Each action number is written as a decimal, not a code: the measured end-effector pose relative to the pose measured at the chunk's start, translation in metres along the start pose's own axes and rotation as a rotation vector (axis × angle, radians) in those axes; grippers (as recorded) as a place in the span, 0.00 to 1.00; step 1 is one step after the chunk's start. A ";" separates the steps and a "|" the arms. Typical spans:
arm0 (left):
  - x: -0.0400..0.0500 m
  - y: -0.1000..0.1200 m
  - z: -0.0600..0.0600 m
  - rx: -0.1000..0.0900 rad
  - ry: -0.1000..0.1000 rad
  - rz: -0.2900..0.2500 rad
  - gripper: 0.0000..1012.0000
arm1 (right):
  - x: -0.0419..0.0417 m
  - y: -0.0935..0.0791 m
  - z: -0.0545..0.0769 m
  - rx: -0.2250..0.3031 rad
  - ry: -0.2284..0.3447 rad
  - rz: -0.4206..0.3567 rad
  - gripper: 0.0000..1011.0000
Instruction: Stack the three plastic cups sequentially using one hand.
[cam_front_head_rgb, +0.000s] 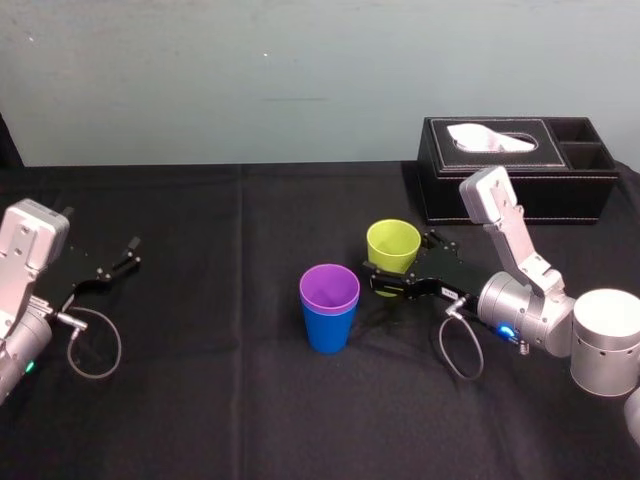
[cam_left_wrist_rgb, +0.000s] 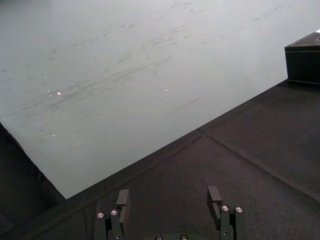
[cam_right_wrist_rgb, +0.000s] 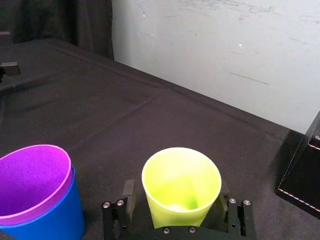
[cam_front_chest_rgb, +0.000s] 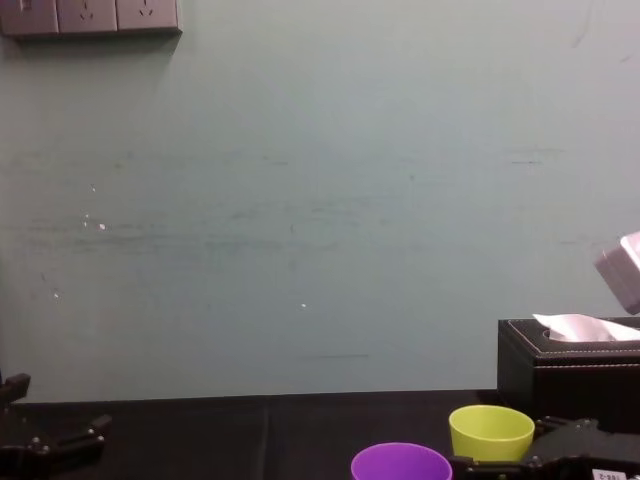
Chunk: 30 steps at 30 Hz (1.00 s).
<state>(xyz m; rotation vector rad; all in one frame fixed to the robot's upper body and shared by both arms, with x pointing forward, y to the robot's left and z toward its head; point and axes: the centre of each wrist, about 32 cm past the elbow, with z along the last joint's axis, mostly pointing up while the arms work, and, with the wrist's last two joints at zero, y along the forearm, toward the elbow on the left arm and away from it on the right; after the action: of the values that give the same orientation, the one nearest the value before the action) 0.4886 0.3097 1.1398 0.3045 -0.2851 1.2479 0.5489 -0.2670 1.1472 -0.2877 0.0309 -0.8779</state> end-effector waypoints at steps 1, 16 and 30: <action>0.0000 0.000 0.000 0.000 0.000 0.000 1.00 | 0.0000 0.000 0.000 0.000 0.000 0.000 0.98; 0.0000 0.000 0.000 0.000 0.000 0.000 1.00 | 0.0002 -0.001 0.000 0.000 0.000 -0.001 0.73; 0.0000 0.000 0.000 0.000 0.000 0.000 1.00 | 0.0002 -0.001 0.000 0.000 -0.001 -0.003 0.73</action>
<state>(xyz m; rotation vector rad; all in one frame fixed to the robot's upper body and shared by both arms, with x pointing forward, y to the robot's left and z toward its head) 0.4886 0.3097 1.1398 0.3045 -0.2851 1.2479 0.5484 -0.2676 1.1474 -0.2878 0.0299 -0.8803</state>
